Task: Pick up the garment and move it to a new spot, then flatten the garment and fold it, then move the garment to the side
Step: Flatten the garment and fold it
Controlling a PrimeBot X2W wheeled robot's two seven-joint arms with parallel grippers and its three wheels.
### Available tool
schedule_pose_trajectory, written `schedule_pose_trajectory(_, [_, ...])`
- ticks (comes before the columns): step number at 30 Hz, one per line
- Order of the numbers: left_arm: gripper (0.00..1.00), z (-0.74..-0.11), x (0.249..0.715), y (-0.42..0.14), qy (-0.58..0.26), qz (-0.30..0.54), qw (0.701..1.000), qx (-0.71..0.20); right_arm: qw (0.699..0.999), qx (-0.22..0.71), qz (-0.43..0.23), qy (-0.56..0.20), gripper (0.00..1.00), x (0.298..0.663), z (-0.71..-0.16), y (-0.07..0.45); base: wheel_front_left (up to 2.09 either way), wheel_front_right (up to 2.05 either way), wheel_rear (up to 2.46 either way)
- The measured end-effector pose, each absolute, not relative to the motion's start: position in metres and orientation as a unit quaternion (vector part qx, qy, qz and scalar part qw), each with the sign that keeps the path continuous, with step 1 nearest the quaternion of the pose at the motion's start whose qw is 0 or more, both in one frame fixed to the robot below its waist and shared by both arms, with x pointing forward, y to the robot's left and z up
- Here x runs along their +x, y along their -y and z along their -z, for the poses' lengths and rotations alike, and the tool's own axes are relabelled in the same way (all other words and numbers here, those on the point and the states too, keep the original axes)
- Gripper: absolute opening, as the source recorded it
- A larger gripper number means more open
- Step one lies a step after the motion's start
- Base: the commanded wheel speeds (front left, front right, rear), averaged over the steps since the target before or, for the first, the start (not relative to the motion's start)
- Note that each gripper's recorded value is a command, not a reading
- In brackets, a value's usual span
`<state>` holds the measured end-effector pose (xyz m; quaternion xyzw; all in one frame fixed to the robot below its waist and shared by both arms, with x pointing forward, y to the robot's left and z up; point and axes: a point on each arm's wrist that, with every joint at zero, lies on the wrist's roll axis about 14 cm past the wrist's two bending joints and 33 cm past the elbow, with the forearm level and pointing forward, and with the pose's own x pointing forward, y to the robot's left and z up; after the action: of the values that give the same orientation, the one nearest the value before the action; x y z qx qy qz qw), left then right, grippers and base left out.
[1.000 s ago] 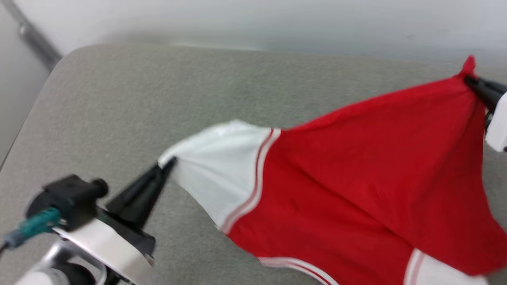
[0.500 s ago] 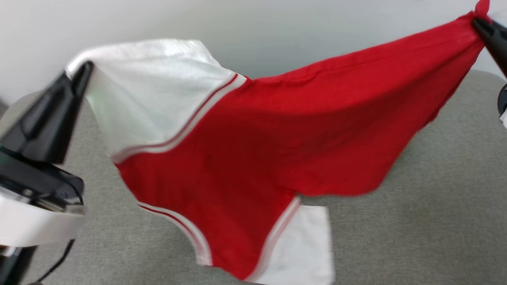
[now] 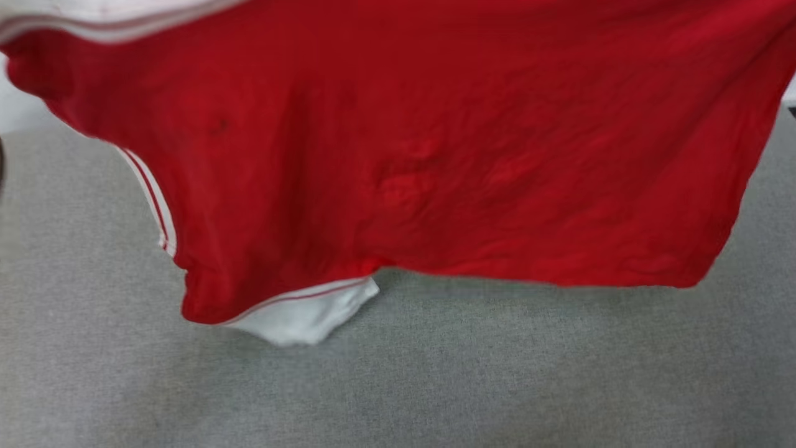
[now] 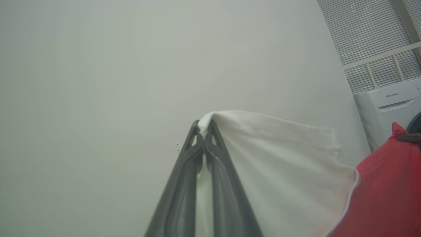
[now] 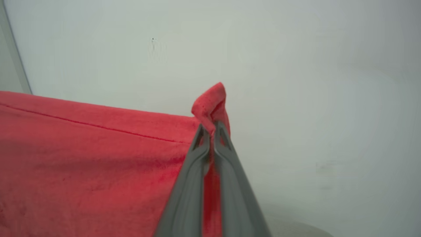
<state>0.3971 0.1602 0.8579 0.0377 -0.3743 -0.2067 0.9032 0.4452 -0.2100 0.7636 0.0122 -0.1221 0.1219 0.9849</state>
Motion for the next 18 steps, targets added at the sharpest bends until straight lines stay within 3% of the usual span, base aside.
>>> schedule_pose_trajectory(8, [0.00, -0.882, 0.453, -0.171, 0.405, 0.184, 0.895, 0.025, 0.984, 0.014, -0.103, 0.147, 0.00, 0.487, -0.771, 0.221, 0.00, 0.00, 0.00])
schedule_pose_trajectory(18, [0.00, -0.869, 0.560, -0.175, 0.393, 0.165, 0.904, 0.031, 0.985, 0.001, -0.080, 0.150, 0.00, 0.584, -0.754, 0.227, 0.00, 0.00, 0.00])
